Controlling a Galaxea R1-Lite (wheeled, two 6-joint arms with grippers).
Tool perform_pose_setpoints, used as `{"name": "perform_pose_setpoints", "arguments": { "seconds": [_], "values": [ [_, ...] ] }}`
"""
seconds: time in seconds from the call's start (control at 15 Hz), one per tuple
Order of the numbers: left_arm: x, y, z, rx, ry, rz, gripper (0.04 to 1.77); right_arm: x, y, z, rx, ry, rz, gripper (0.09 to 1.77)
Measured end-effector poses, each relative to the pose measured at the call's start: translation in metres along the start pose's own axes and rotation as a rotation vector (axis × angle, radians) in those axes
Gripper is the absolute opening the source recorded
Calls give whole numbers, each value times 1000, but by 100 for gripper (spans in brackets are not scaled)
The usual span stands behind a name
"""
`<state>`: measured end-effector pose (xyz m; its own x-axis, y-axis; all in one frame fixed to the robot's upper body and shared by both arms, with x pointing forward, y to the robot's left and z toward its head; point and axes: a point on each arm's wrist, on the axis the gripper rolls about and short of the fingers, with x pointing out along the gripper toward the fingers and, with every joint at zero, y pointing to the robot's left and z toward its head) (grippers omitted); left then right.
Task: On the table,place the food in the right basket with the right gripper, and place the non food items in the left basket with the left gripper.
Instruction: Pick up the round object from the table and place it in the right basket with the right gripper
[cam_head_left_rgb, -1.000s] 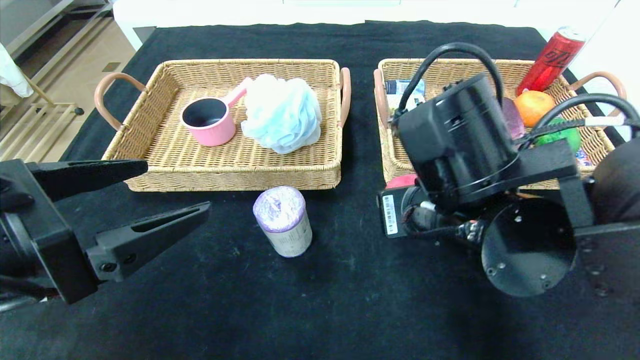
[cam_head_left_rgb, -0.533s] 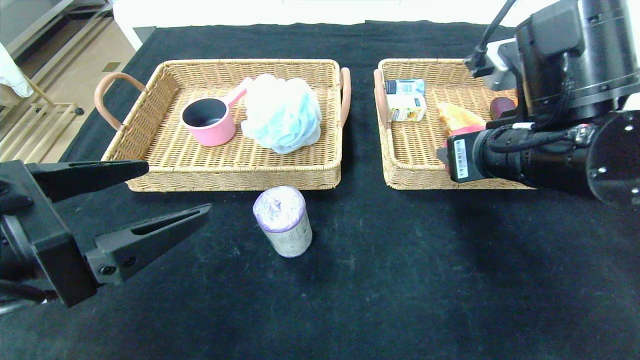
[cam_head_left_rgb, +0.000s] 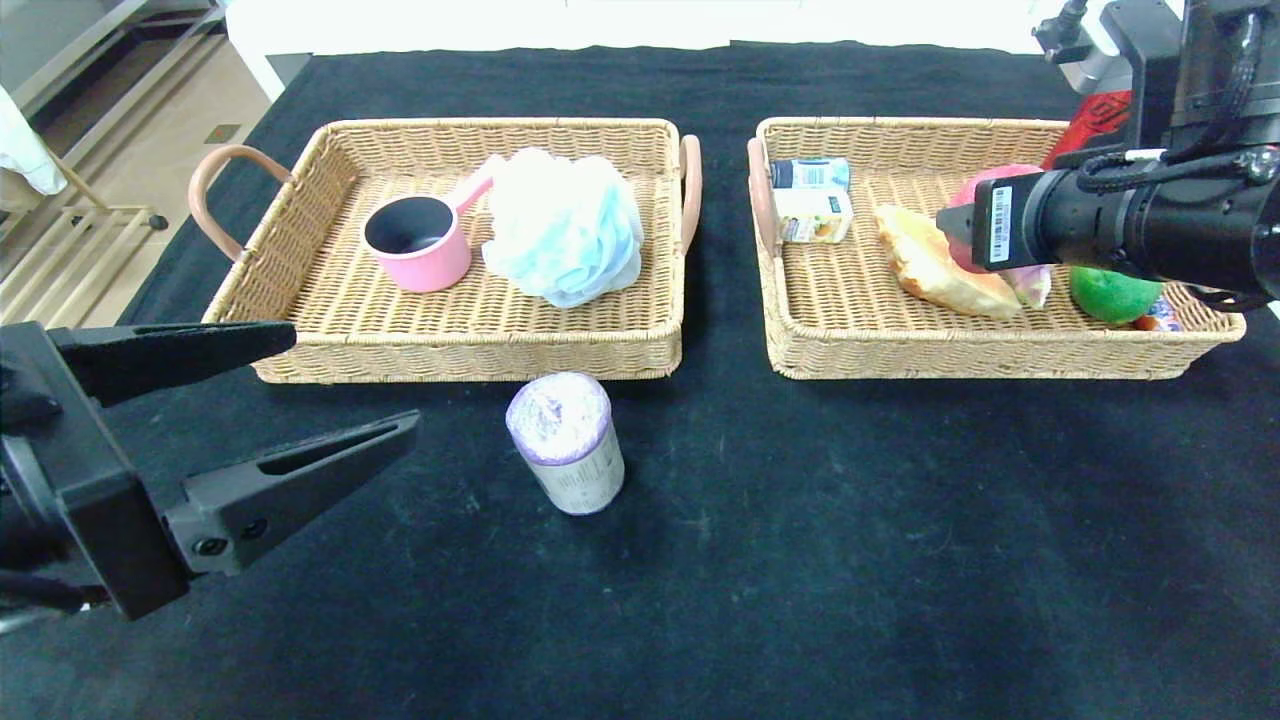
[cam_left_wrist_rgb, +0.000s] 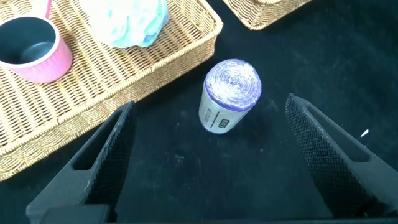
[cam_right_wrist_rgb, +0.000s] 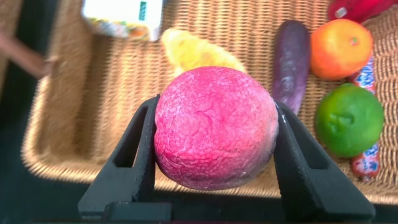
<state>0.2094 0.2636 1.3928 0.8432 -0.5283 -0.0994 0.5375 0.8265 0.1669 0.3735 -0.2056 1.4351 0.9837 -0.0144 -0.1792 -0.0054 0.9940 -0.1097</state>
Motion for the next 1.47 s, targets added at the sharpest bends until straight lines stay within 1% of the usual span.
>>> {"name": "perform_pose_setpoints", "arguments": {
  "seconds": [0.13, 0.33, 0.4, 0.53, 0.93, 1.0, 1.2, 1.47],
  "values": [
    [-1, 0, 0, 0, -4, 1, 172, 13, -6, -1, 7, -17, -35, 112],
    [-3, 0, 2, 1, -12, 2, 172, 37, -16, 3, 36, -106, -93, 112],
    [-3, 0, 2, 2, -12, 2, 172, 44, -18, 0, 32, -110, -108, 112],
    [-3, 0, 2, 2, -12, 2, 172, 56, -21, -7, 24, -88, -126, 112],
    [-3, 0, 2, 0, -17, 6, 172, 74, -22, -20, 14, -50, -145, 112],
    [-3, 0, 2, 0, -16, 8, 172, 75, -22, -21, 13, -46, -147, 115],
    [-3, 0, 2, 0, -16, 6, 172, 77, -22, -23, 11, -40, -150, 134],
    [-3, 0, 2, 0, -13, 6, 172, 77, -22, -22, 12, -42, -146, 148]
  ]
}}
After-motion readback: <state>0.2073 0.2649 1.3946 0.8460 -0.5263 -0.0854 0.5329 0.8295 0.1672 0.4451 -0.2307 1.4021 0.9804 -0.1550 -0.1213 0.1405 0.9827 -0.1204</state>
